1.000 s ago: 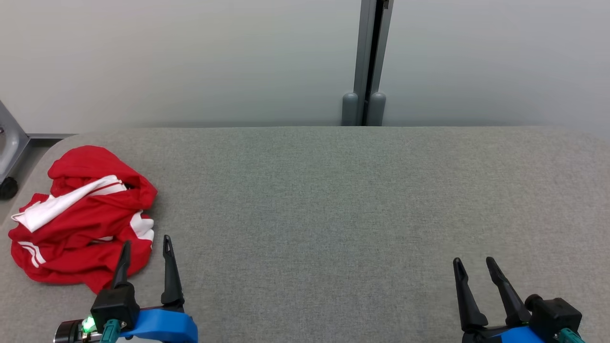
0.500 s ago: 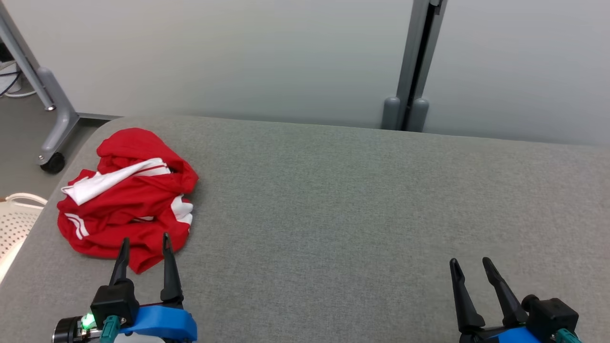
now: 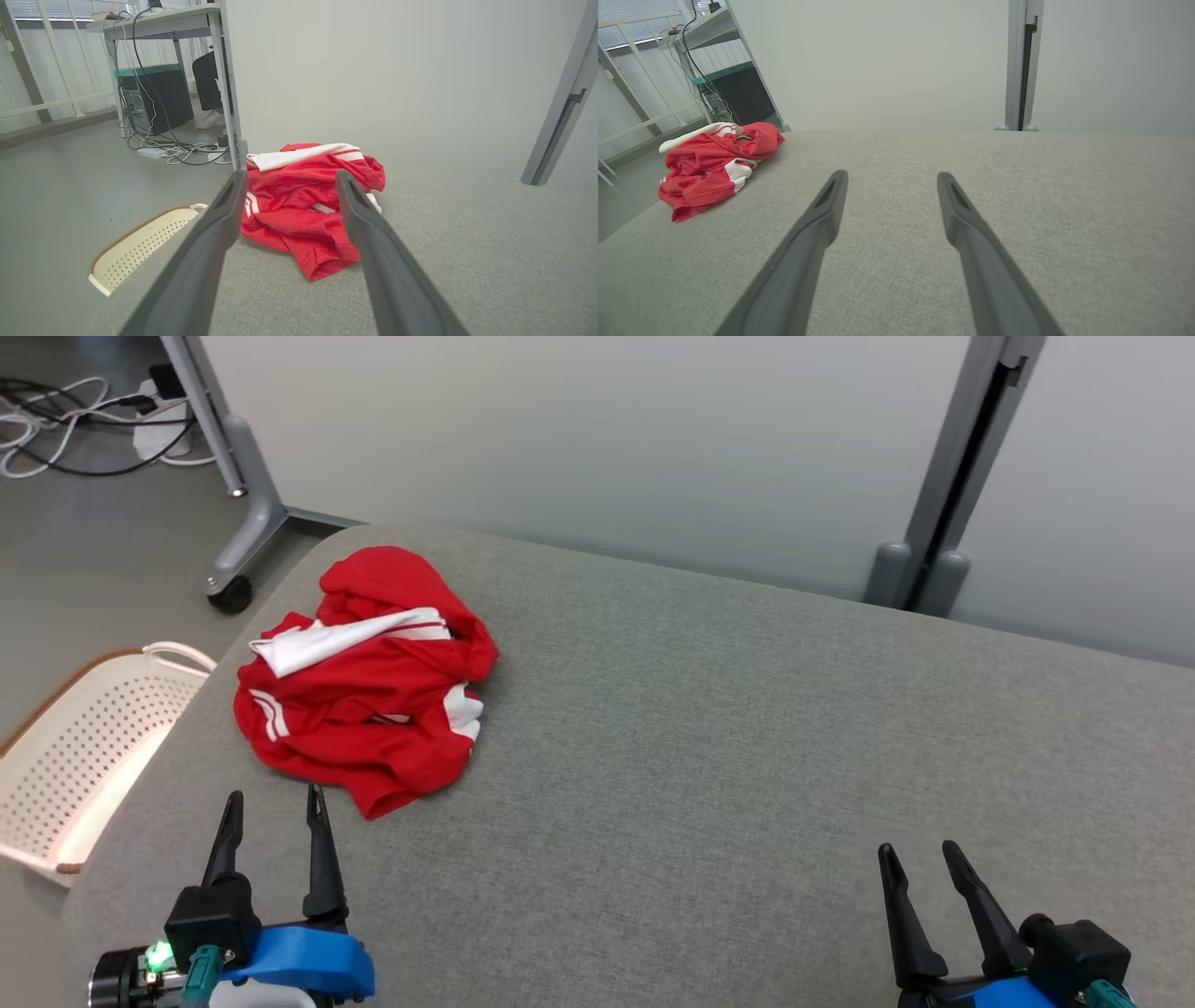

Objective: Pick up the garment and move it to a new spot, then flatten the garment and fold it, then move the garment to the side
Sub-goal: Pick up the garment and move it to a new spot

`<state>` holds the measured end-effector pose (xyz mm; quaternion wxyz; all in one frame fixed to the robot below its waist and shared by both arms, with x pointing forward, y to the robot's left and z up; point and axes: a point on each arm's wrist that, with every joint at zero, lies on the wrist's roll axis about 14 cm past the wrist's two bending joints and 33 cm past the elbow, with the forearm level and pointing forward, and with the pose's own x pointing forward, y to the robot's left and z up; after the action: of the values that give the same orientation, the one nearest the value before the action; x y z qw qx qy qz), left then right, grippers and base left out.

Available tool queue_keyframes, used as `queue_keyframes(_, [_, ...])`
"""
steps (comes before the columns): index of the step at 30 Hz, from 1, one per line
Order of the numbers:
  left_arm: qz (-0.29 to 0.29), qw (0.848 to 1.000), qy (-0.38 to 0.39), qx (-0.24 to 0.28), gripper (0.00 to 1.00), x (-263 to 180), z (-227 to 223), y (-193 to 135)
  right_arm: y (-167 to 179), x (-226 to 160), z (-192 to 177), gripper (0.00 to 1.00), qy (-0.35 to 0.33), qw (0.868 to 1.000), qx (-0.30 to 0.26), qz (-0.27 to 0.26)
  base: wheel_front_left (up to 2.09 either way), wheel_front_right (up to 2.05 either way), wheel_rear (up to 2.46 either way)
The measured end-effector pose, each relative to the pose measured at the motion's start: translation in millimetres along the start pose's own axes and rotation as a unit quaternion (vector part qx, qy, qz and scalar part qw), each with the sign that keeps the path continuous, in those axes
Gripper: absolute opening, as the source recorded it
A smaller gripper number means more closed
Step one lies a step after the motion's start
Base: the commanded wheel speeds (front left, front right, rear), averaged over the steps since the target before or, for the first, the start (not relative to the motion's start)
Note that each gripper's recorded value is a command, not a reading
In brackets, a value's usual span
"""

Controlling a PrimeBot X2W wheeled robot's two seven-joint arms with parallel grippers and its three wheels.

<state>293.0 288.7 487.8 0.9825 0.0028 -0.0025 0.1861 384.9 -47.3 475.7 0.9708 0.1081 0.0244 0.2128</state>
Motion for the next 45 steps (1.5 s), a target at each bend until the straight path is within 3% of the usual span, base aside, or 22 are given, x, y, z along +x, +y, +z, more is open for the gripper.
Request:
queue_keyframes(14, [0.069, 0.998, 0.005, 0.007, 1.0, -18, 0, 46, 31, 21, -16, 1.0, 0.023, 0.998, 0.006, 0.053, 0.0, 0.0, 0.0])
queue_keyframes(28, [0.089, 0.996, 0.009, -0.002, 1.0, -15, -2, 53, 31, 23, -21, 1.0, 0.028, 0.998, 0.004, 0.055, 0.0, 0.0, 0.0])
queue_keyframes(36, [0.085, 0.996, -0.026, 0.007, 1.0, 41, 26, 58, 10, 30, -18, 1.0, 0.024, 0.999, -0.005, 0.031, 0.0, 0.0, 0.0])
queue_keyframes(45, [0.044, 0.998, -0.035, 0.014, 1.0, 129, 38, 33, -29, 37, -10, 1.0, 0.015, 1.0, -0.022, -0.016, 0.0, 0.0, 0.0])
